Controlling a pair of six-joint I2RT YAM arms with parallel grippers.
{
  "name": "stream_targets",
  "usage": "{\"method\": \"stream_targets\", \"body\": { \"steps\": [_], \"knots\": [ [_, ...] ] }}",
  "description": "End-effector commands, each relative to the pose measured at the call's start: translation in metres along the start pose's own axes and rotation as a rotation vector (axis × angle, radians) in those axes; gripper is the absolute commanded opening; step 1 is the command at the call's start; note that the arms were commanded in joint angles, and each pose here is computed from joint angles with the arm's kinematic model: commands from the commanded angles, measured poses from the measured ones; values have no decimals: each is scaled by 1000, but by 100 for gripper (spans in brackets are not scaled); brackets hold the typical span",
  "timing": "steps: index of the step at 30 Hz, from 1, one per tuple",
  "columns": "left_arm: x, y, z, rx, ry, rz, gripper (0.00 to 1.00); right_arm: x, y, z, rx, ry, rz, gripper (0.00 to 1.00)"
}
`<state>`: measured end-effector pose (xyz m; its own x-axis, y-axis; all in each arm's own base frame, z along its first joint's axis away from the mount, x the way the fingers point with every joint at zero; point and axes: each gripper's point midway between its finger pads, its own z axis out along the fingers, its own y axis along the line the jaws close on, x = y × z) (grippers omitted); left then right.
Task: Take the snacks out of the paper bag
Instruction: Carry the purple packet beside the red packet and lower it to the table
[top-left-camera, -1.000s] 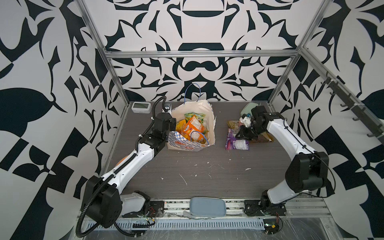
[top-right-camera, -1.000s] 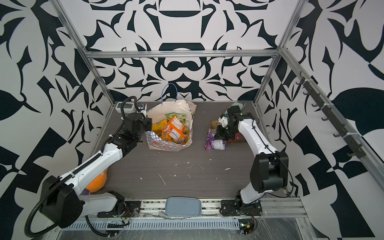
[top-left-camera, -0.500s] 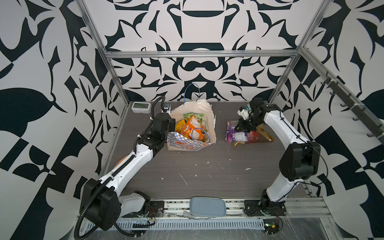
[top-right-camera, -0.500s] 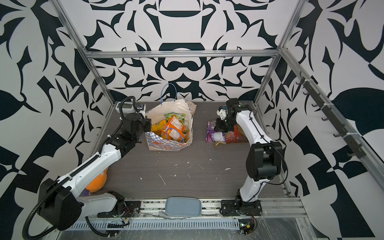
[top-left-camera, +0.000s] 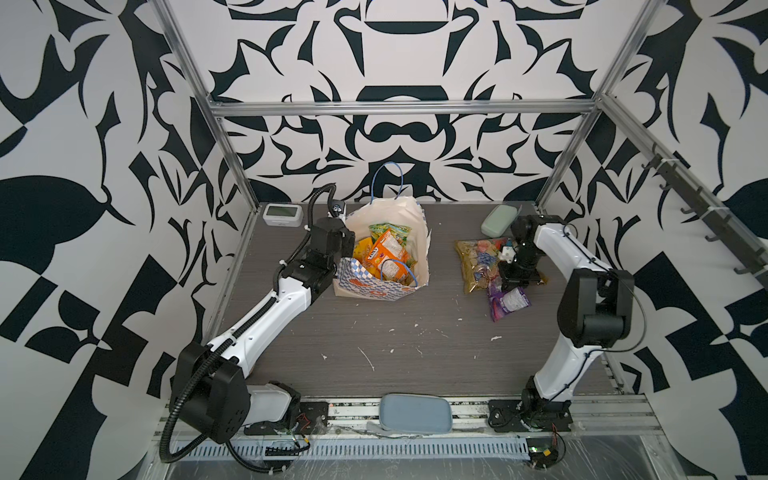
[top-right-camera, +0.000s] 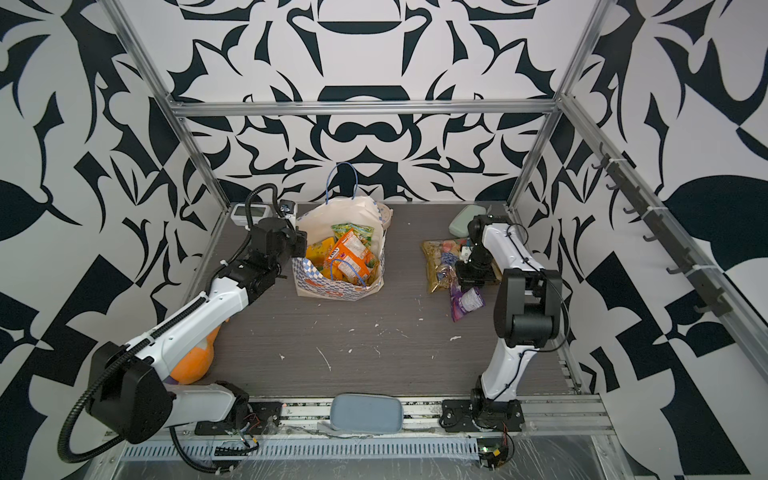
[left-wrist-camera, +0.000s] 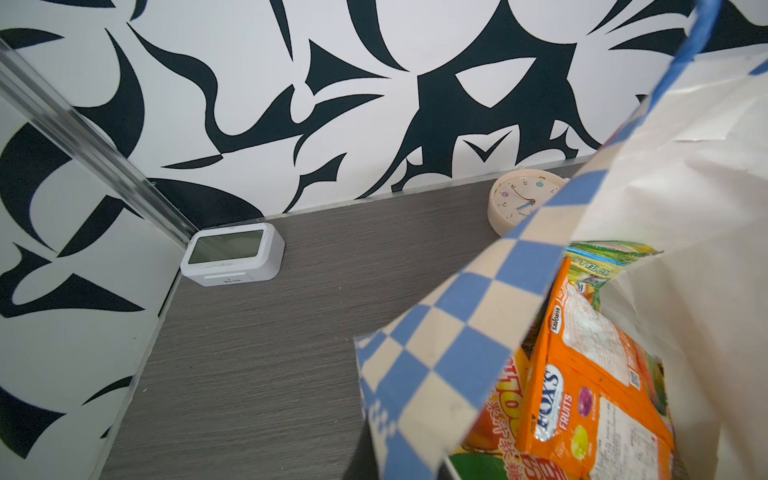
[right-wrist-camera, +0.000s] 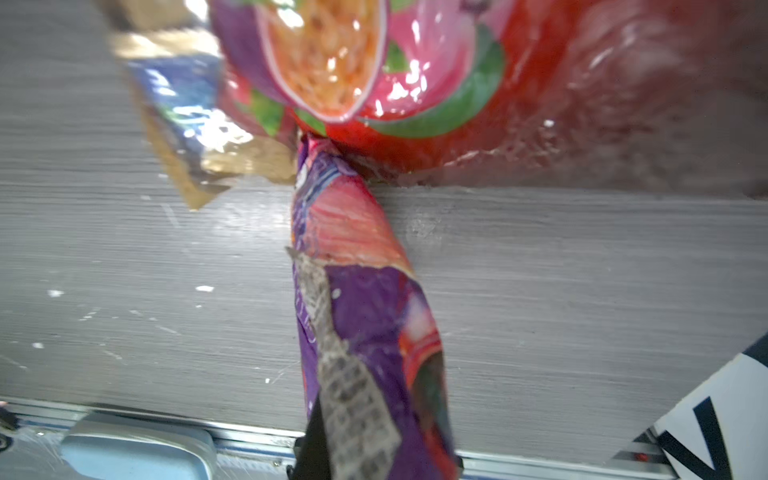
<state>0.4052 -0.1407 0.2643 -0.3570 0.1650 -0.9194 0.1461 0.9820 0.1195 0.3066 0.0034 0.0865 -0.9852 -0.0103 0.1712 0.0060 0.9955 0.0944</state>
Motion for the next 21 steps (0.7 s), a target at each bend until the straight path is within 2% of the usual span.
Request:
{"method": "stream_targets", "body": {
  "steps": [1, 4, 8, 12, 16, 19, 21],
  "knots": [
    [-42, 5, -15, 3, -138, -59, 0, -4, -23, -8, 88, 21, 9, 0],
    [-40, 5, -15, 3, -137, -66, 0, -13, -39, -16, 139, -2, 28, 2],
    [-40, 6, -16, 0, -136, -68, 0, -10, -47, -22, 148, 0, 35, 3],
    [-37, 8, -16, -8, -130, -62, 0, -10, -53, -31, 113, -69, 56, 5],
    [-39, 6, -15, 6, -139, -71, 0, -4, -61, -24, 134, -29, 66, 8],
    [-39, 3, -16, 19, -138, -79, 0, -4, -65, -25, 138, -31, 83, 22],
    [-37, 3, -15, 19, -131, -77, 0, -5, -64, -30, 134, -48, 75, 27]
  ]
}}
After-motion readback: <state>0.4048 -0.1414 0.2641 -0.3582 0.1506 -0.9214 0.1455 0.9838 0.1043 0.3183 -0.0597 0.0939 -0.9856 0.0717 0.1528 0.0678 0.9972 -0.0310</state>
